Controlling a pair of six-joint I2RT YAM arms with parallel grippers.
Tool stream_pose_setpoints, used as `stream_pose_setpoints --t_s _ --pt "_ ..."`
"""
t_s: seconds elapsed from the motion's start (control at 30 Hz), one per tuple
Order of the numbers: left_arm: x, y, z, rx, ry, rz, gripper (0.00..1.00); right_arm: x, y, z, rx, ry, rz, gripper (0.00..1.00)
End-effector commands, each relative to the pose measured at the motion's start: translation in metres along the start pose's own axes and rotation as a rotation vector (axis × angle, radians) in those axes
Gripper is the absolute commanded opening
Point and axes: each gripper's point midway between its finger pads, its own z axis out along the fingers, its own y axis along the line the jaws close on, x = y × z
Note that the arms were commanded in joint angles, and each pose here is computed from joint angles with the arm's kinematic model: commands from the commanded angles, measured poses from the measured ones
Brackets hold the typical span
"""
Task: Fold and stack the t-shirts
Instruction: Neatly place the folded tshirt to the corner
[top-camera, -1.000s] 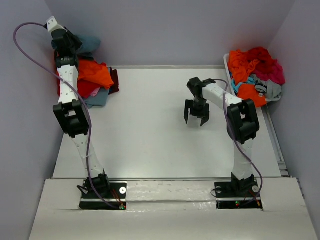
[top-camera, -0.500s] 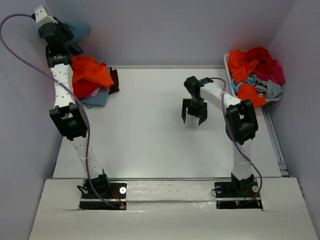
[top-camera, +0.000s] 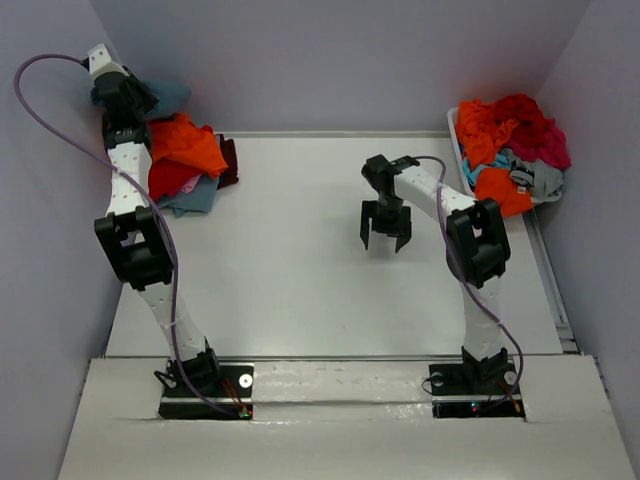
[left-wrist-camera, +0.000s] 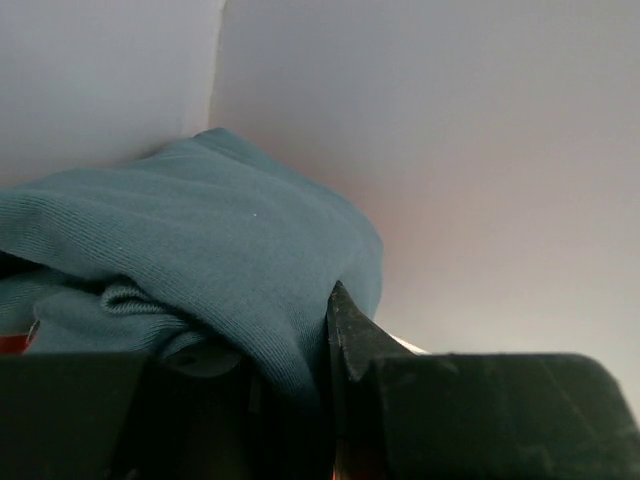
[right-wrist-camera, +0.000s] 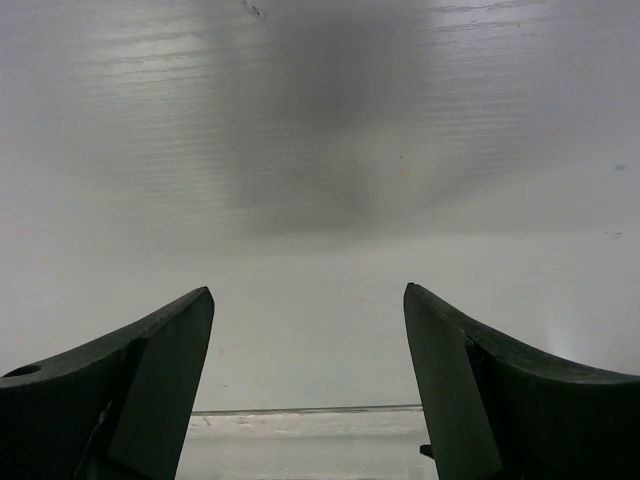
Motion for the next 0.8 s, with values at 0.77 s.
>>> stream_pose_setpoints --t_s 0.77 --pt "0.025 -0.067 -0.092 0.38 0.059 -0.239 0.26 0.018 0.013 0.0 -0.008 0.0 -0.07 0.82"
